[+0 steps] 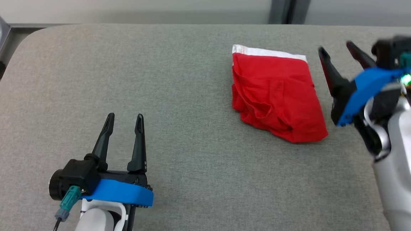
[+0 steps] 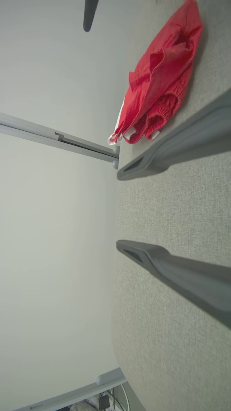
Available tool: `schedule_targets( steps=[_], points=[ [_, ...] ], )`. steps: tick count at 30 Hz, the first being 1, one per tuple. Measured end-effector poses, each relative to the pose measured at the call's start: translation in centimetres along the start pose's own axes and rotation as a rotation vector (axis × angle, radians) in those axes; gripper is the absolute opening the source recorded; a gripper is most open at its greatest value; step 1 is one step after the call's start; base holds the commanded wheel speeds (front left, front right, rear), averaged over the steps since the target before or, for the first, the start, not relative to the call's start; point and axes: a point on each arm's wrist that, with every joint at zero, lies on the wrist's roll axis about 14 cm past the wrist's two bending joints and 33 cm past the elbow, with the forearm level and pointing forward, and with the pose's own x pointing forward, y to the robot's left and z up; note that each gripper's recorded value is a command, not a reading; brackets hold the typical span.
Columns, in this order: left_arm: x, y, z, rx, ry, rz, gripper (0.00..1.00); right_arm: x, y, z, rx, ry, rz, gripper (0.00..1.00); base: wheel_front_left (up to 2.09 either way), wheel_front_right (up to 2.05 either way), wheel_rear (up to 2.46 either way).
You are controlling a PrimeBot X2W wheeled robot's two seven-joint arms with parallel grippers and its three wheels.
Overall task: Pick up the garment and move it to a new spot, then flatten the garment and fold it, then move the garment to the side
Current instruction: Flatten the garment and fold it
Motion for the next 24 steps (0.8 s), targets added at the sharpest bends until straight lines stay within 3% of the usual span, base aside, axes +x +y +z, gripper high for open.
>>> schedule_targets(
  steps=[3,4,5,13,20,24],
  points=[
    [0.3,-0.6,0.0,-0.002,-0.003,-0.017,1.0,-1.2,-1.3,-2.2,-0.045,0.013,-0.046,1.0,0.0,0.0,0.0],
    [0.3,-0.6,-0.1,-0.003,0.001,-0.019,1.0,-1.3,-1.3,-3.1,-0.054,0.025,-0.049,0.58,0.0,0.0,0.0],
    [0.4,-0.6,-0.3,-0.003,0.006,-0.02,1.0,-1.2,-1.0,-4.1,-0.072,0.042,-0.043,0.0,0.0,0.0,0.0],
    [0.6,-0.3,-1.0,0.011,0.028,-0.021,1.0,0.9,3.5,-9.8,-0.118,0.154,0.072,0.0,0.0,0.0,0.0],
    [0.1,0.2,-0.2,0.021,0.015,-0.007,1.0,-0.8,13.1,-11.7,-0.025,0.227,0.348,0.0,0.0,0.0,0.0],
    [-0.1,0.3,0.2,0.024,0.004,-0.006,1.0,-3.2,16.6,-12.6,0.004,0.277,0.456,0.0,0.0,0.0,0.0]
  ],
)
